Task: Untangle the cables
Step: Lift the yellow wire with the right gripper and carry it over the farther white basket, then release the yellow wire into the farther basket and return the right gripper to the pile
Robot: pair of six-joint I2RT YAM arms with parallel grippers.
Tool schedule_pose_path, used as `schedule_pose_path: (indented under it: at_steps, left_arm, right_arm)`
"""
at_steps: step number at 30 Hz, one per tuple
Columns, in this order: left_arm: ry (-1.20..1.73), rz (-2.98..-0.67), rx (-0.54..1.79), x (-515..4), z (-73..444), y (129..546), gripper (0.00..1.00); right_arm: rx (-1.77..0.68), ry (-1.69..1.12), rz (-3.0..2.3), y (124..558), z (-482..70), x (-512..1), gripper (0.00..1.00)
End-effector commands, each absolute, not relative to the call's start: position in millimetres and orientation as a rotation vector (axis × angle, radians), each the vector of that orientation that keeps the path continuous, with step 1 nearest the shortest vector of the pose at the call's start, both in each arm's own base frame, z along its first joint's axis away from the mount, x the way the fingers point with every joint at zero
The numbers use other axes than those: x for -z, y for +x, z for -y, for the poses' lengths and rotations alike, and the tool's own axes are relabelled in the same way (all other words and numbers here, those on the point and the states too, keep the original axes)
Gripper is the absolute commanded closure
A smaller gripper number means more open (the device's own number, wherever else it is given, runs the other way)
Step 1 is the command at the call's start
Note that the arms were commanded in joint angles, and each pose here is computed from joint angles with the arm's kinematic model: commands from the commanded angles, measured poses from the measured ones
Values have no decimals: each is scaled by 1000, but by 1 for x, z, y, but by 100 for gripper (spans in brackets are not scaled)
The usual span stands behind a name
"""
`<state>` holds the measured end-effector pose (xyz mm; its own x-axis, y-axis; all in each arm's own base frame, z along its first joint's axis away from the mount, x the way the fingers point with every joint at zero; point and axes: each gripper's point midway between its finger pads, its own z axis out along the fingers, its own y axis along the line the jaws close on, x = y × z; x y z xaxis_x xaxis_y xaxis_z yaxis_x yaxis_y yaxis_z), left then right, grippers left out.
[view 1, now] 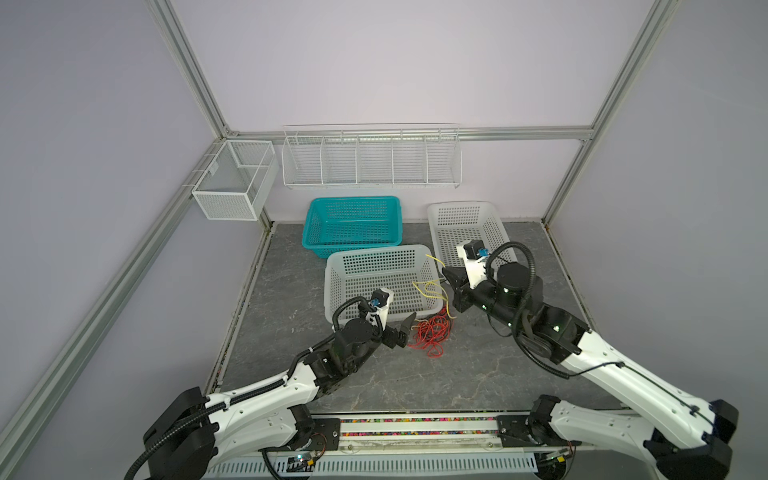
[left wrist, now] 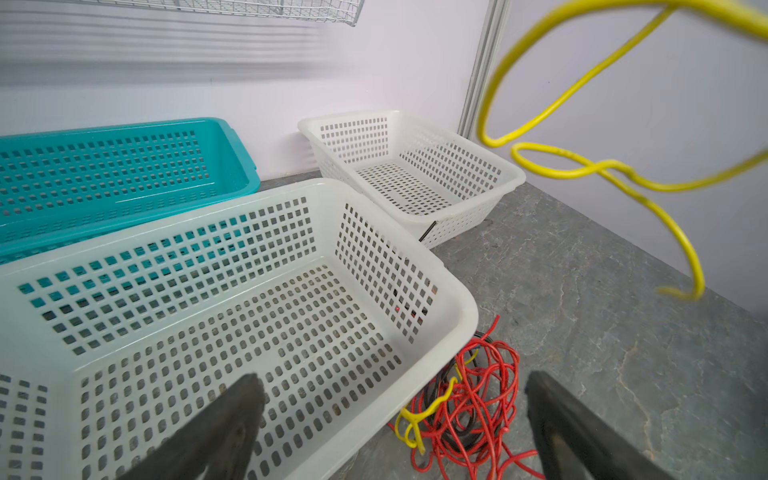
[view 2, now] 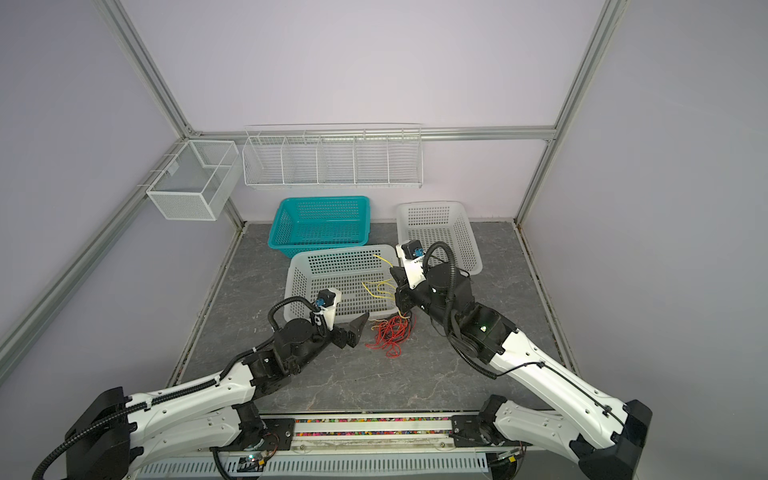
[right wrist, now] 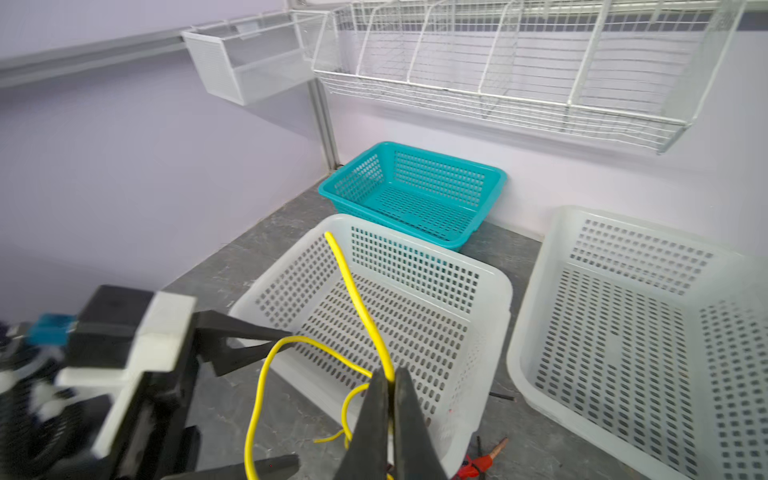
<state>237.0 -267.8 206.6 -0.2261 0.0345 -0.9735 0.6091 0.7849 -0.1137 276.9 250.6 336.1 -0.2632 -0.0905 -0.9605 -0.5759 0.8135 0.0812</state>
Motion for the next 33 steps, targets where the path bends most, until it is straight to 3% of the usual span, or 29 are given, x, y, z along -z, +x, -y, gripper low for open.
schedule_pose_path:
  at_steps: [1, 10, 17, 23, 27, 33]
  left_arm:
    - [473, -1729, 547, -214, 268, 243, 2]
    - [482, -1762, 506, -206, 271, 249, 1]
    - [489, -1758, 471, -205, 274, 255, 2]
    - [452, -1727, 490, -215, 275, 258, 2]
    - [452, -1725, 487, -215, 276, 258, 2]
    - [440, -1747, 498, -211, 276, 258, 2]
  right_arm:
    - [-356, -361, -1844, 321, -227, -329, 94]
    - [-260, -91, -1980, 422, -174, -290, 94]
    - [-227, 101, -2124, 488, -140, -228, 93]
    - [-190, 115, -2240, 508, -141, -175, 91]
    - [-179, 135, -2293, 510, -139, -152, 84]
    - [-198, 105, -2294, 497, -138, -158, 73]
